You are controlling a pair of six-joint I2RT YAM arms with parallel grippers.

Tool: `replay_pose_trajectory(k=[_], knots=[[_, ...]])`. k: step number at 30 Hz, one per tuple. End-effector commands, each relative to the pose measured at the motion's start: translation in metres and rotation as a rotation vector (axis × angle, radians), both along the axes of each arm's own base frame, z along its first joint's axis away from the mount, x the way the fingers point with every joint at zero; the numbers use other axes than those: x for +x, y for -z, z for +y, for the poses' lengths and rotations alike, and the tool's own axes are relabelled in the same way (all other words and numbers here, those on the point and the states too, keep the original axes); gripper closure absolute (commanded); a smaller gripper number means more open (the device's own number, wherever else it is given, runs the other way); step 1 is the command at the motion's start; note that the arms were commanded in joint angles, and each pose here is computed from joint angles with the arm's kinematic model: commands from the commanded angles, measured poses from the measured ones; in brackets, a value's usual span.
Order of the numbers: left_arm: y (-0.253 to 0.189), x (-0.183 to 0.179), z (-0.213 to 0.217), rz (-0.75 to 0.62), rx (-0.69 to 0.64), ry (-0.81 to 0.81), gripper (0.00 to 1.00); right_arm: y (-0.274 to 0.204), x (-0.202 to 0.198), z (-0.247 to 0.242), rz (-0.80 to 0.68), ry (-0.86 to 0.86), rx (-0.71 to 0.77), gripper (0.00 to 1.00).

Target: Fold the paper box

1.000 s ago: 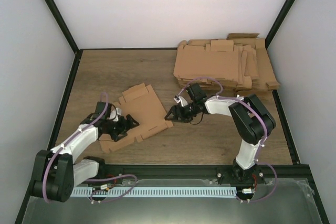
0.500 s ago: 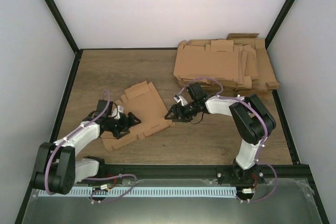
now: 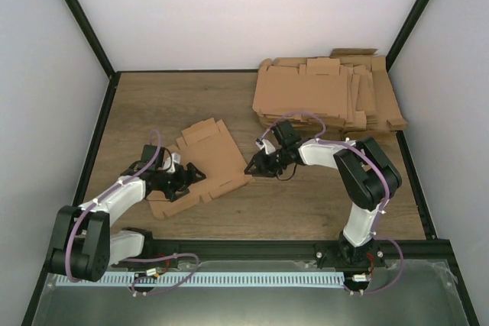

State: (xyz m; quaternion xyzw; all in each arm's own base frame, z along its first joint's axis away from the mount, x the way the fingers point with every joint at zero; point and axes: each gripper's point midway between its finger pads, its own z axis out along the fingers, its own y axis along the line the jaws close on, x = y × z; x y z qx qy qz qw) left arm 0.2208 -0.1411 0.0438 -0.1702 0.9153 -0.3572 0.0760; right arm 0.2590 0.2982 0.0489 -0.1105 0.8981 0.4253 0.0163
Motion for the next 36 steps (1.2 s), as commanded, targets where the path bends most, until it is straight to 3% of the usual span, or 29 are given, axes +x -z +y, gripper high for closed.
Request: replay_pose_trajectory(k=[1, 5, 27, 36], knots=[[0.011, -0.004, 0.001, 0.006, 0.033, 0.022, 0.05, -0.007, -0.001, 0.011, -0.010, -0.028, 0.042, 0.63], [0.010, -0.004, 0.002, 0.003, 0.036, 0.019, 0.05, 0.001, 0.003, 0.008, -0.010, -0.014, 0.002, 0.70], [0.014, -0.003, 0.005, -0.003, 0.059, 0.021, 0.05, 0.022, -0.001, -0.007, -0.002, 0.021, -0.087, 0.72], [0.013, -0.002, 0.004, -0.005, 0.057, 0.024, 0.05, 0.004, 0.002, 0.000, -0.027, 0.014, -0.035, 0.93]])
